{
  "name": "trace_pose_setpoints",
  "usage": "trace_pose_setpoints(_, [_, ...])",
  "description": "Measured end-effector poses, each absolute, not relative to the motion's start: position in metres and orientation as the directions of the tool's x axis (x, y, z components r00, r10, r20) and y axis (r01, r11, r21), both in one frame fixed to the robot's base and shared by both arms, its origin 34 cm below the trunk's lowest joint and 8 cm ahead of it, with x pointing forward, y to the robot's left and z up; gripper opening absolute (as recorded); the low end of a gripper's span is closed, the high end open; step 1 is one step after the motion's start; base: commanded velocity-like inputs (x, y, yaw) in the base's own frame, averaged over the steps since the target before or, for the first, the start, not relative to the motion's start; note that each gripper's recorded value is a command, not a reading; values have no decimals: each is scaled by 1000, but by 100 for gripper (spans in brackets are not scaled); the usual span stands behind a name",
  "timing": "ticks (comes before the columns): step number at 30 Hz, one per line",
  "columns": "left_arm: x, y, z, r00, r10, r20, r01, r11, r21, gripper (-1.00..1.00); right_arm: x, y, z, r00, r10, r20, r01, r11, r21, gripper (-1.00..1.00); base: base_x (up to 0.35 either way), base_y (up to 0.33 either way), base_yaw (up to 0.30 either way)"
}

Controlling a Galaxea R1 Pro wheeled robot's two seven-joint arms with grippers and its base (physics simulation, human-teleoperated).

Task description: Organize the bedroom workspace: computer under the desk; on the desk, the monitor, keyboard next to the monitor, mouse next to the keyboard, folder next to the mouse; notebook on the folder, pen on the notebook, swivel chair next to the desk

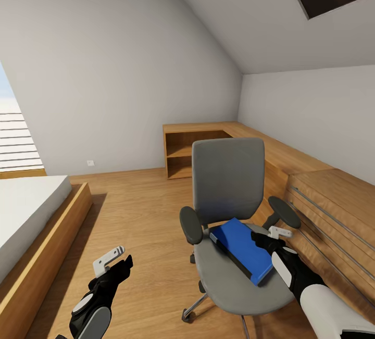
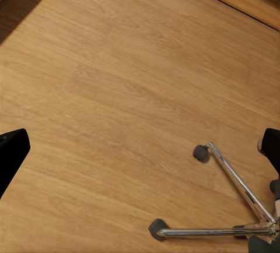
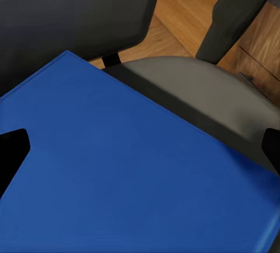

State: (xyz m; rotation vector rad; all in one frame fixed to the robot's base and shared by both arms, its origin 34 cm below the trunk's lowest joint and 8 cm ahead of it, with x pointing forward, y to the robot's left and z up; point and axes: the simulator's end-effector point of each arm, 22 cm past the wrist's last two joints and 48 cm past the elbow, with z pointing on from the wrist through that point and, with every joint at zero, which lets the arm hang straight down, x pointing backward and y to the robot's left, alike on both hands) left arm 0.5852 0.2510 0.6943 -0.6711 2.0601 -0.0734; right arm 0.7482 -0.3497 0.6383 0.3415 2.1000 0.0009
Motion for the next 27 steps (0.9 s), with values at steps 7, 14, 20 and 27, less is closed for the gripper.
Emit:
trace_pose_setpoints(7, [585, 251, 694, -413, -487, -769, -431, 849, -306, 100, 748, -349, 639, -489, 242, -838, 240, 961, 137, 100, 4, 0, 0])
trace_pose_setpoints(14, [585, 251, 695, -412, -487, -770, -431, 849, -306, 100, 748, -350, 639, -488, 242, -839, 241, 961, 138, 100, 175, 0, 0])
trace_pose_setpoints(20, [585, 251, 694, -413, -487, -769, -431, 849, -306, 100, 748, -350, 639, -488, 242, -839, 241, 961, 137, 100, 95, 0, 0])
trace_pose_setpoints(27, [585, 251, 695, -412, -488, -770, -431, 849, -306, 100, 748, -350, 639, -488, 242, -839, 241, 961, 137, 100, 106, 0, 0])
